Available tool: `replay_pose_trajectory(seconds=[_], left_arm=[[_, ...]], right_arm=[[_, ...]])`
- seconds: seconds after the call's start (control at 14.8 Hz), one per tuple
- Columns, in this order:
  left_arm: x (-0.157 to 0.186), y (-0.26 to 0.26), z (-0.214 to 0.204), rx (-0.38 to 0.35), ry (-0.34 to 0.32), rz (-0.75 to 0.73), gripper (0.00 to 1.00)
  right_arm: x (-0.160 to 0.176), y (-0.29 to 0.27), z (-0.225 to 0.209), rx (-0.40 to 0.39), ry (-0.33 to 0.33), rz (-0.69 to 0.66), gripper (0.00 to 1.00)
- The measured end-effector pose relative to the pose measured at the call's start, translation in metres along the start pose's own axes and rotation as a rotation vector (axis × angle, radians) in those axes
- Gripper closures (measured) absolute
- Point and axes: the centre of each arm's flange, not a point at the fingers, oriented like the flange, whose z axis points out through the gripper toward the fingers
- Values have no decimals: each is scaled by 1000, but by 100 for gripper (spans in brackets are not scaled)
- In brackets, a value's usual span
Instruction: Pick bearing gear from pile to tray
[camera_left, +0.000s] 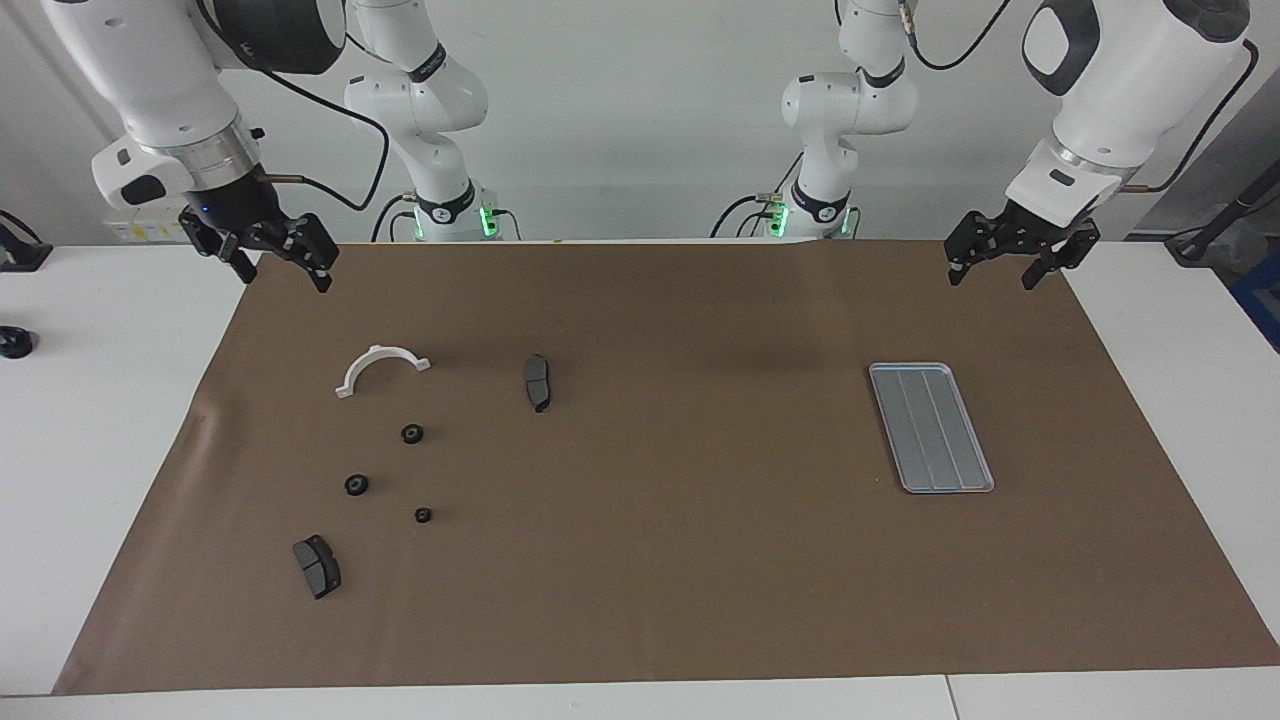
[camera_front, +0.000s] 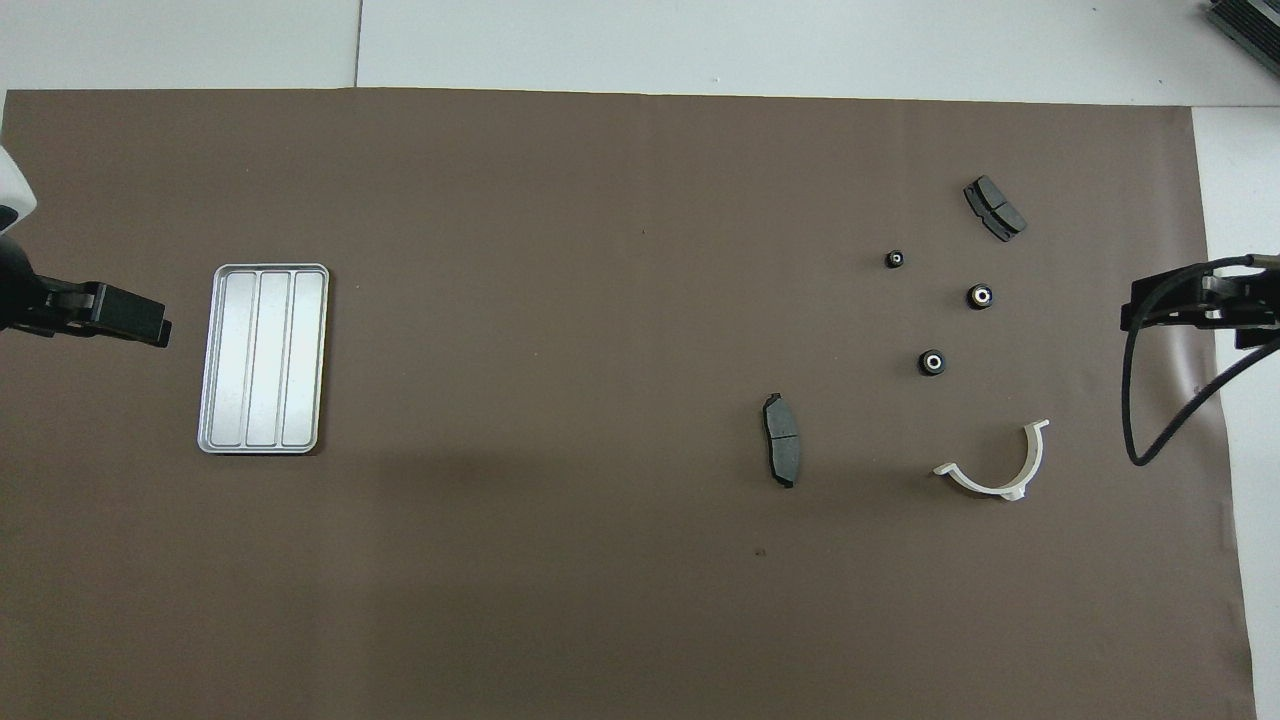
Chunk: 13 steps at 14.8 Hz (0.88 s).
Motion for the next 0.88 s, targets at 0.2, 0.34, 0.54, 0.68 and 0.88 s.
replay_pose_trajectory(seconds=[0.2, 0.34, 0.54, 0.68, 0.88], left_arm=[[0, 0, 0, 0, 0, 0, 0], [0, 0, 0, 0, 0, 0, 0], [0, 0, 0, 0, 0, 0, 0], [0, 0, 0, 0, 0, 0, 0], [0, 0, 0, 0, 0, 0, 0]], right_arm=[[0, 0, 0, 0, 0, 0, 0], [0, 0, 0, 0, 0, -1, 0], [-1, 0, 4, -1, -10, -1, 0], [-2, 0, 7, -1, -16, -2, 0], [-3, 0, 7, -2, -18, -2, 0]])
